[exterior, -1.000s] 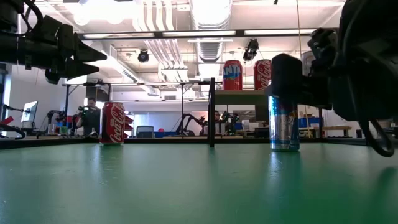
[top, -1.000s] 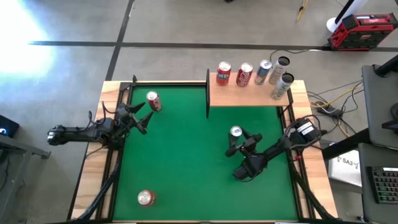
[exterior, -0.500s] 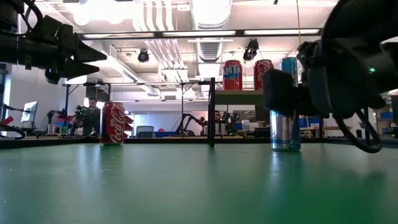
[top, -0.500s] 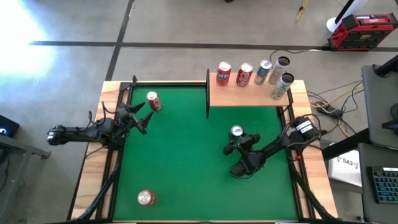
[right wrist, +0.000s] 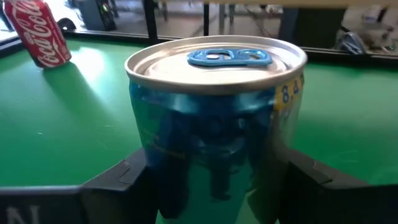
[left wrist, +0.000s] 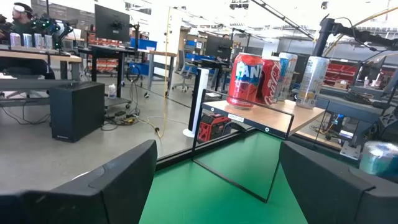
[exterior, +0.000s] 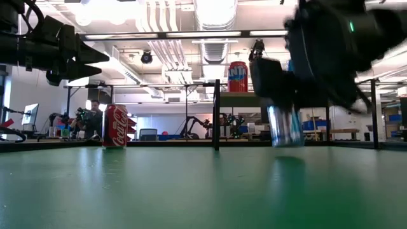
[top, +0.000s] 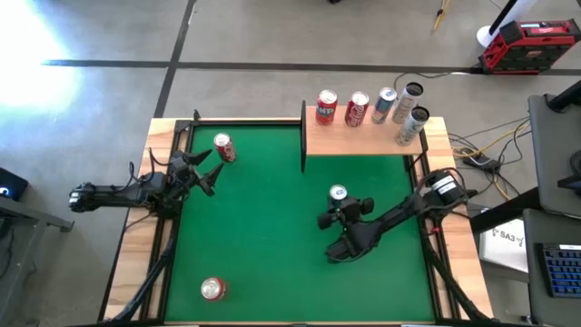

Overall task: Place canned beverage on shelf
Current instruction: Put the blue soda can on the shelf aligned with the other blue soda can

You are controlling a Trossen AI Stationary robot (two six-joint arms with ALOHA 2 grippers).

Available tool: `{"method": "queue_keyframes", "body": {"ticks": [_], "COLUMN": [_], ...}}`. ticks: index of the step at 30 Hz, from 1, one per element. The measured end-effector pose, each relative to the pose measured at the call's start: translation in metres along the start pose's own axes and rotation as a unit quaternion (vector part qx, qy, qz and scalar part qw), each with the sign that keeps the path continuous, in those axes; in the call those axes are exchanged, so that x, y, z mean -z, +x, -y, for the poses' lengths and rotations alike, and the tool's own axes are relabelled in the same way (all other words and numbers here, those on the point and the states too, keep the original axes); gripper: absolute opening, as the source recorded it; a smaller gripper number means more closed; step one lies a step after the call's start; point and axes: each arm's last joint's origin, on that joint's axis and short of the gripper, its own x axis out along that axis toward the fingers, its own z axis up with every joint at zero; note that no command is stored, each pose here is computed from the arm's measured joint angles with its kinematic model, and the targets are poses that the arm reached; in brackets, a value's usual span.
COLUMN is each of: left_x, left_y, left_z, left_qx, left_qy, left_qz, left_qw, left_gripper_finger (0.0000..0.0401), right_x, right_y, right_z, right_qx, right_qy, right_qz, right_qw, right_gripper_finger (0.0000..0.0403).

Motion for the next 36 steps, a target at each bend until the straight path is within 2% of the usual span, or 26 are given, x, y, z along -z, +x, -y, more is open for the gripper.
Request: {"method": "queue_keyframes", "body": {"ticks": [5,9,15,20,29,36], "left_x": [0.000,0.000,0.000,0.001,0.001,0.001], "left_y": [0.000,0.000,0.000,0.000,0.000,0.000], "left_z": [0.000,0.000,0.000,0.000,0.000,0.000], "left_qx": [0.000,0.000,0.000,0.002,0.002,0.002], "left_qy": [0.000,0.000,0.000,0.002,0.003,0.003], "left_qz": [0.000,0.000,0.000,-0.003,-0.004,-0.004], "left_qw": [1.000,1.000,1.000,1.000,1.000,1.000], "left_gripper_finger": [0.0324,0.0324,0.0324,0.0324,0.0324,0.0324], "right_x": [-0.047,-0.083,-0.116,-0.135,-0.162,-0.170], "right_y": [-0.019,-0.032,-0.035,-0.035,-0.018,0.000], "right_z": [-0.012,-0.008,0.007,0.025,0.067,0.088], "right_qx": [0.038,0.067,0.052,0.042,0.078,0.115], "right_qy": [0.029,0.042,0.070,0.093,0.096,0.086], "right_qz": [-0.027,-0.013,0.000,0.011,0.014,0.037], "right_qw": [0.998,0.997,0.996,0.995,0.992,0.989], "right_gripper_finger": [0.0216,0.0216,0.0219,0.0220,0.0221,0.0222]}}
